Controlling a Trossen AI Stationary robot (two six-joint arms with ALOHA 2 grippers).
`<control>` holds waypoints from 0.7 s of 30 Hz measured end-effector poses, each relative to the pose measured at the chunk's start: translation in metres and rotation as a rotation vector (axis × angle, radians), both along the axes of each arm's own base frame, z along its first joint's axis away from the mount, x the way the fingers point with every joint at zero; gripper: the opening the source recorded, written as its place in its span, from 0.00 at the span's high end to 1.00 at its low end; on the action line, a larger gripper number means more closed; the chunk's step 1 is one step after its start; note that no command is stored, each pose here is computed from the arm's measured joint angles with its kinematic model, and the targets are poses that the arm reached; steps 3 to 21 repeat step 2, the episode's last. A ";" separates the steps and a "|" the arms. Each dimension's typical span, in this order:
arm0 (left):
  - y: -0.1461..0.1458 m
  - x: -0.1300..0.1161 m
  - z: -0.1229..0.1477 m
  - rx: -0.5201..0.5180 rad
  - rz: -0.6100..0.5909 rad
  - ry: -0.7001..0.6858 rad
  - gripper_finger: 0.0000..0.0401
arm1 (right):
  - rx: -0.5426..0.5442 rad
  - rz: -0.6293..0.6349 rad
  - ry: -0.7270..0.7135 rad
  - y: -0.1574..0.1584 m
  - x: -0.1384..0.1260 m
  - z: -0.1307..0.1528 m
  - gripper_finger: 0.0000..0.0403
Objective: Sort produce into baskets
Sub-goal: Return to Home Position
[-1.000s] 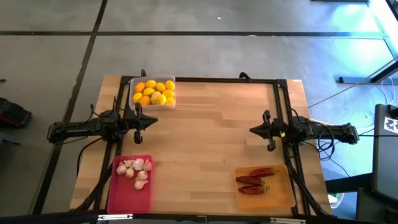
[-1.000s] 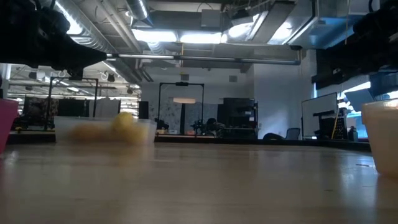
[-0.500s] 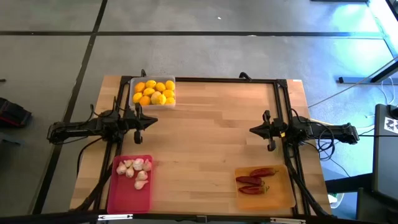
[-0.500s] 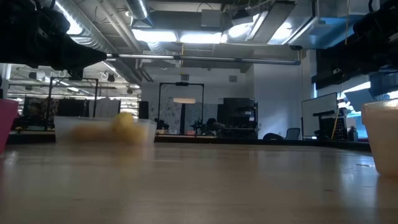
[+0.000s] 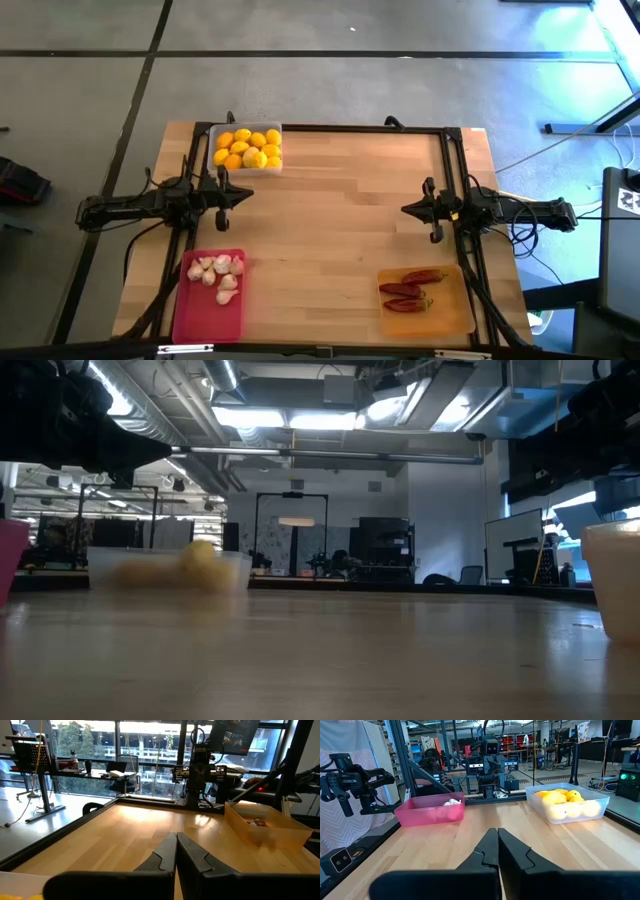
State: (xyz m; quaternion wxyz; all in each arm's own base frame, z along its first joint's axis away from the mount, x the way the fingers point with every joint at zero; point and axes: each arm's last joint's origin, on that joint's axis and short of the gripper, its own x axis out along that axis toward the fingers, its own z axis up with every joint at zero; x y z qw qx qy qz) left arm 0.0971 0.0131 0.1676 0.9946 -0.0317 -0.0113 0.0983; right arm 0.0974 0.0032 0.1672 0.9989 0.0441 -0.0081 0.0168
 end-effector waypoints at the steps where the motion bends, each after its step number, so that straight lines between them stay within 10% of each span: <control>1: 0.000 0.000 0.000 0.000 0.000 0.000 0.99 | 0.000 0.000 0.000 0.000 0.000 0.000 0.99; 21: 0.000 0.000 0.000 0.000 0.000 0.000 0.99 | 0.000 0.000 0.000 0.000 0.000 0.000 0.99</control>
